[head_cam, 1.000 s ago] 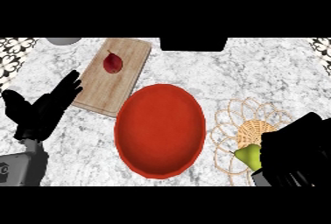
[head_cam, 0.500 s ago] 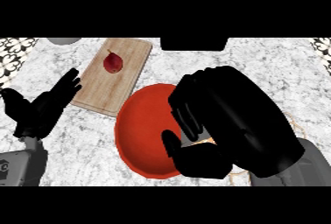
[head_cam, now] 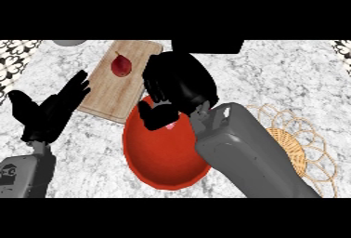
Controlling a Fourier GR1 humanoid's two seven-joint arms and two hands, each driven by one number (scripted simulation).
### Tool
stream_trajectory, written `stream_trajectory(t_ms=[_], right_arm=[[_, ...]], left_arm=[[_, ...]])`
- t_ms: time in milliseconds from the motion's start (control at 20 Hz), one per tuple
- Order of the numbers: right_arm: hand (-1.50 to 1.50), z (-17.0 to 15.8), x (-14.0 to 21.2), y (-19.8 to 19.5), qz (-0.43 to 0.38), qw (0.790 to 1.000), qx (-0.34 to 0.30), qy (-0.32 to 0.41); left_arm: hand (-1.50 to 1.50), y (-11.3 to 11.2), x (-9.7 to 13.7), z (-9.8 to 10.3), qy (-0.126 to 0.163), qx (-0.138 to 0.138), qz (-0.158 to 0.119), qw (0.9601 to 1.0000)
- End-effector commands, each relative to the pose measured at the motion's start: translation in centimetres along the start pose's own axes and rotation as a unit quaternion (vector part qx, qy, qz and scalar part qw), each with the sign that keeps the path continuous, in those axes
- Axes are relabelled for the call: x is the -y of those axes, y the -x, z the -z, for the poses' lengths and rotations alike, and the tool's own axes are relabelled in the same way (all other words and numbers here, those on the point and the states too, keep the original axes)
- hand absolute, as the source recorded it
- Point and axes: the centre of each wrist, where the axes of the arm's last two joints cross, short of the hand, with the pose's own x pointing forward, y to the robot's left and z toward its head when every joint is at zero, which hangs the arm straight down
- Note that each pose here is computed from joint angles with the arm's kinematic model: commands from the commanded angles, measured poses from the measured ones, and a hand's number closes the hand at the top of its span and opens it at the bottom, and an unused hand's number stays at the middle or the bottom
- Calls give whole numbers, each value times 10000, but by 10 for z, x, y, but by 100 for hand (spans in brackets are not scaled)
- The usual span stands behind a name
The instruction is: Pick the cupcake from the placemat and place it in the bowl
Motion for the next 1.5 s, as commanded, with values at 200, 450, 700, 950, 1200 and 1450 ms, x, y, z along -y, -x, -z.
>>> stream_trajectory(t_ms=[200, 450, 700, 950, 1200, 1450], right_arm=[[150, 57, -51, 25, 117, 9993, -50, -353], [-150, 57, -70, 67, 1792, 9785, -882, -508], [-150, 66, -84, 69, 2163, 9747, -537, -148], [-150, 77, -77, 54, 2228, 9735, -300, 425], [-150, 85, -73, 68, 2318, 9678, -265, 945], [-150, 87, -51, 104, 2451, 9570, -311, 1518]], left_arm=[[0, -7, -2, -4, 135, 59, 66, 9999], [0, -14, 5, 5, 166, 143, 102, 9997], [0, -3, 17, 8, 352, 95, 59, 9993], [0, -8, 29, 17, 390, 162, 156, 9990], [0, -4, 5, 3, 187, 100, 69, 9998], [0, -10, 1, -2, 8, -53, -3, 10000]])
